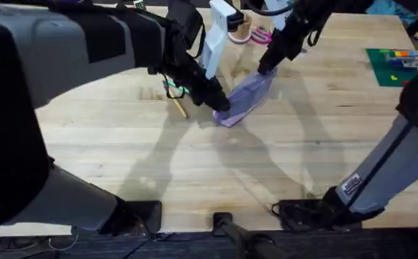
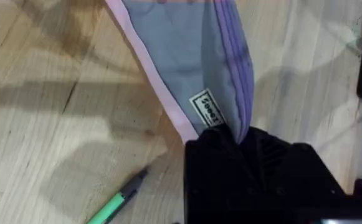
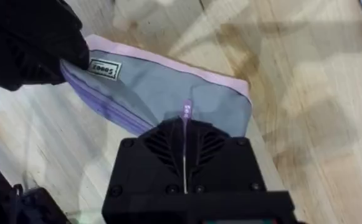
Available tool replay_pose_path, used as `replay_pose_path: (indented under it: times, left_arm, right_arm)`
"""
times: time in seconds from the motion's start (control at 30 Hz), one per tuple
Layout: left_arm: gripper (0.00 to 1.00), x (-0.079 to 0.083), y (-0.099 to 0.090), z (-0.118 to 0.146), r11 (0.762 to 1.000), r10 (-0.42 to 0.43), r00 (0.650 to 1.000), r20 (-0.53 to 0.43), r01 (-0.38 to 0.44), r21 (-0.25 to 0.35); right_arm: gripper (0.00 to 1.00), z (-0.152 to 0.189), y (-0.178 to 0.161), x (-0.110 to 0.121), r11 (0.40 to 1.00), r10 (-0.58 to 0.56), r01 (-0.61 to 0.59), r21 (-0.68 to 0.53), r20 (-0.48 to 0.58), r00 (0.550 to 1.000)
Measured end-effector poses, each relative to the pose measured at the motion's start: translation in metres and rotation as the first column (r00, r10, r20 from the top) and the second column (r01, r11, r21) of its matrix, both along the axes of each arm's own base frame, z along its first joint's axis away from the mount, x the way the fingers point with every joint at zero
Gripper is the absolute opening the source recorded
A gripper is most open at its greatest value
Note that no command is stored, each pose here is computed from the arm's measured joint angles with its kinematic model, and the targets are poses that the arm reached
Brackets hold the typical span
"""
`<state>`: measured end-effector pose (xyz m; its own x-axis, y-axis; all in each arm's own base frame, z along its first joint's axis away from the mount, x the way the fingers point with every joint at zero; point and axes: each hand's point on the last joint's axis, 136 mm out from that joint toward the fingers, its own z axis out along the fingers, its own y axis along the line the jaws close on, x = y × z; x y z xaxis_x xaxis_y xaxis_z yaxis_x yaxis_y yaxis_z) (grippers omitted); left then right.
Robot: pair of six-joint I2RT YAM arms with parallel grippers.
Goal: Unzip the bag, pick up the pens from the table one at a time and place them inside, then zip the bag closed.
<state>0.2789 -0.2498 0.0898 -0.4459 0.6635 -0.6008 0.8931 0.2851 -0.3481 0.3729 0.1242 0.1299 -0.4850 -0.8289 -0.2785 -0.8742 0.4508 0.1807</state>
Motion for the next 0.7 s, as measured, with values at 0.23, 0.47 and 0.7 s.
replay_pose_path:
  times: [0.23, 0.47, 0.7]
  left_arm:
    - [0.044, 0.000, 0.000, 0.000, 1.000, 0.000, 1.000, -0.001, 0.000, 0.001]
    - [0.044, 0.000, 0.000, 0.000, 1.000, 0.001, 1.000, -0.001, -0.001, 0.001]
    - [0.044, 0.000, 0.000, 0.000, 1.000, 0.001, 1.000, -0.001, -0.001, 0.001]
  right_arm:
    - [0.033, 0.014, 0.002, -0.002, 1.000, -0.002, 0.001, 0.023, 0.028, 1.000]
    - [0.033, 0.045, 0.003, -0.009, 0.999, -0.002, -0.002, 0.047, 0.096, 0.995]
    - [0.033, 0.049, 0.003, -0.016, 0.999, -0.002, -0.002, 0.050, 0.083, 0.997]
